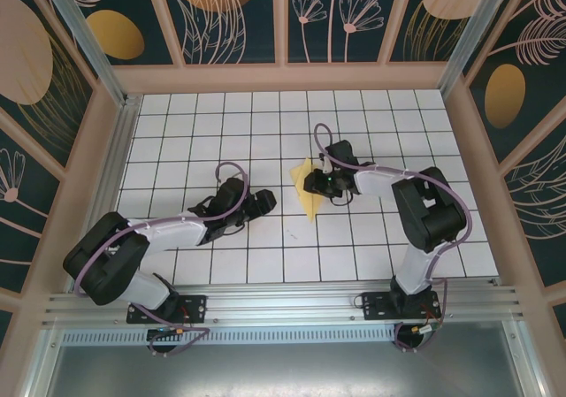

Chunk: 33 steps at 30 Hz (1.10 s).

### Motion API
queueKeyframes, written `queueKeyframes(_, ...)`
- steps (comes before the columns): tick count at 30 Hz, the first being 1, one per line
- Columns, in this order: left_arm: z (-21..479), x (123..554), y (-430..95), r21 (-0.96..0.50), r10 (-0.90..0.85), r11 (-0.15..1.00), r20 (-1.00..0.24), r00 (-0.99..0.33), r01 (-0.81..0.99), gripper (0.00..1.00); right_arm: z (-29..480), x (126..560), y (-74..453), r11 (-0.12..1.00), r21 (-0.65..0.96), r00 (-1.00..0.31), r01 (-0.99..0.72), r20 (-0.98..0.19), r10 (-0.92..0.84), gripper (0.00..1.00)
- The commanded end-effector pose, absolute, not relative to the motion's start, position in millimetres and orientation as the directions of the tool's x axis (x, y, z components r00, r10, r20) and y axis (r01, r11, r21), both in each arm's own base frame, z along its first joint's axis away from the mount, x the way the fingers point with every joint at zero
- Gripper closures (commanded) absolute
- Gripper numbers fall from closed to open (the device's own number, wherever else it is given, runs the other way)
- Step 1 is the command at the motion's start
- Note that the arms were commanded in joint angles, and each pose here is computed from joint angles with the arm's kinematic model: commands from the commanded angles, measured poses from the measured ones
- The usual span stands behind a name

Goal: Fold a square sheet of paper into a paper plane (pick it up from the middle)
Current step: Pick up the paper from the center of the table.

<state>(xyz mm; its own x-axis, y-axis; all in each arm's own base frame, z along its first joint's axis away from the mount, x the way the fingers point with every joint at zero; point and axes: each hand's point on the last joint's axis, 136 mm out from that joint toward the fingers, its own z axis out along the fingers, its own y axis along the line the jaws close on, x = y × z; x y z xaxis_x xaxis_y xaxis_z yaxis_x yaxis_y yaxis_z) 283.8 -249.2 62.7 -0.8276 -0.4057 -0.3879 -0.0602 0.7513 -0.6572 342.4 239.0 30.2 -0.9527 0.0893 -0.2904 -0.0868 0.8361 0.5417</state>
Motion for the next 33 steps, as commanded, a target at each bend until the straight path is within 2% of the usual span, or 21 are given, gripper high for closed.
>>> queueKeyframes(1, 71.5, 290.4, -244.3, -0.666, -0.427, 0.745, -0.420, -0.801, -0.048, 0.23, 38.9, 351.6, 254.6, 0.794, 0.592, -0.949, -0.137, -0.309, 0.066, 0.70)
queueKeyframes(5, 70.5, 289.0, -245.2, -0.668, -0.423, 0.743, -0.418, -0.804, -0.044, 0.21, 36.5, 352.7, 257.9, 0.786, 0.604, -0.953, -0.135, -0.295, 0.063, 0.77)
queueKeyframes(10, 70.1, 286.5, -248.4, -0.682, -0.414, 0.731, -0.411, -0.812, -0.027, 0.20, 45.3, 353.4, 259.0, 0.774, 0.619, -0.952, -0.129, -0.296, 0.078, 0.95)
queueKeyframes(13, 72.3, 283.7, -255.9, -0.705, -0.393, 0.709, -0.407, -0.825, 0.011, 0.18, 56.8, 353.8, 257.0, 0.766, 0.634, -0.946, -0.107, -0.302, 0.117, 0.99)
queueKeyframes(18, 85.5, 275.8, -278.4, -0.764, -0.324, 0.633, -0.407, -0.854, 0.124, 0.16, 80.5, 352.2, 253.6, 0.717, 0.695, -0.934, -0.054, -0.290, 0.211, 1.00)
queueKeyframes(29, 146.9, 258.6, -314.5, -0.916, -0.334, 0.325, -0.344, -0.877, 0.236, 0.04, 158.3, 345.2, 251.5, 0.404, 0.913, -0.909, -0.049, -0.209, 0.361, 1.00)
queueKeyframes(33, 160.8, 255.0, -328.6, -0.920, -0.312, 0.282, -0.355, -0.881, 0.271, 0.03, 179.6, 339.7, 254.1, 0.356, 0.931, -0.911, -0.077, -0.210, 0.353, 1.00)
